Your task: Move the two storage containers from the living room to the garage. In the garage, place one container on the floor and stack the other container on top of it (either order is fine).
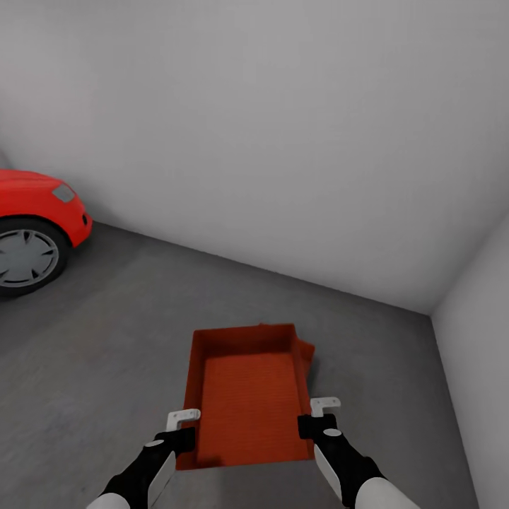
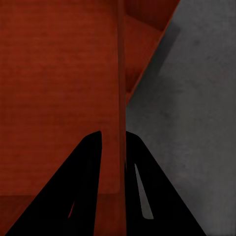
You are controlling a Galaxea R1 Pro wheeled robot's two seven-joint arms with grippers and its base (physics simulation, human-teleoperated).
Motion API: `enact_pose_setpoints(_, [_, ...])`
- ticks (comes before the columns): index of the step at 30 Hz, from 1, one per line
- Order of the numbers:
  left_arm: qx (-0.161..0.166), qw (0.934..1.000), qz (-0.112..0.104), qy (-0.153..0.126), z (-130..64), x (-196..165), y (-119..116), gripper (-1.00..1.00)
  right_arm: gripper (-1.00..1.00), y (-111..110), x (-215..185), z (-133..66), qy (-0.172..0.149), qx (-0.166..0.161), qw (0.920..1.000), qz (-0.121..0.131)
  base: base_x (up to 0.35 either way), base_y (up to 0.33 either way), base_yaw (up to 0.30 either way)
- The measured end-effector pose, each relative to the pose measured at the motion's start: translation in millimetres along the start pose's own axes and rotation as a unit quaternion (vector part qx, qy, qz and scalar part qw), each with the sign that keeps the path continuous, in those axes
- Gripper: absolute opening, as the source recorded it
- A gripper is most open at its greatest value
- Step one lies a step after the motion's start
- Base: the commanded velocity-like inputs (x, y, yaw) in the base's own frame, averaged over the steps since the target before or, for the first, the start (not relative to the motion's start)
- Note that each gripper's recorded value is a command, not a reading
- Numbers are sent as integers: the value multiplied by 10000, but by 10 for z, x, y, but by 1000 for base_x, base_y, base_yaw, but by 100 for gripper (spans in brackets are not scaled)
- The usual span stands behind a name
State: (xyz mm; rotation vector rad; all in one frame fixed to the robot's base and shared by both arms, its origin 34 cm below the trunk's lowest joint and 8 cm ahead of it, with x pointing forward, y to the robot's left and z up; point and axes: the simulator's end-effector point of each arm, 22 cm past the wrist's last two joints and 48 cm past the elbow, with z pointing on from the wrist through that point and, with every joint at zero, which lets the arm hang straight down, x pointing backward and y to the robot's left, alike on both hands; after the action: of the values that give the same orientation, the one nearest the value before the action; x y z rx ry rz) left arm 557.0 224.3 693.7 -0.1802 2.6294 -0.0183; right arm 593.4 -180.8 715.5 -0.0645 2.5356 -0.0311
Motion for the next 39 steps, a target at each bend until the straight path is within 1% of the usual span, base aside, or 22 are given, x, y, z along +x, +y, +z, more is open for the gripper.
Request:
enact_pose_setpoints(30, [0, 10000, -1, 0, 0, 0, 0, -100, -100, 0, -1, 1, 0, -1, 10000, -1, 324, 0, 0])
enact_pose_setpoints(39, [0, 10000, 6, 10, 5, 3, -1, -100, -100, -1, 8, 5, 8, -3, 10000, 2, 68, 0, 0])
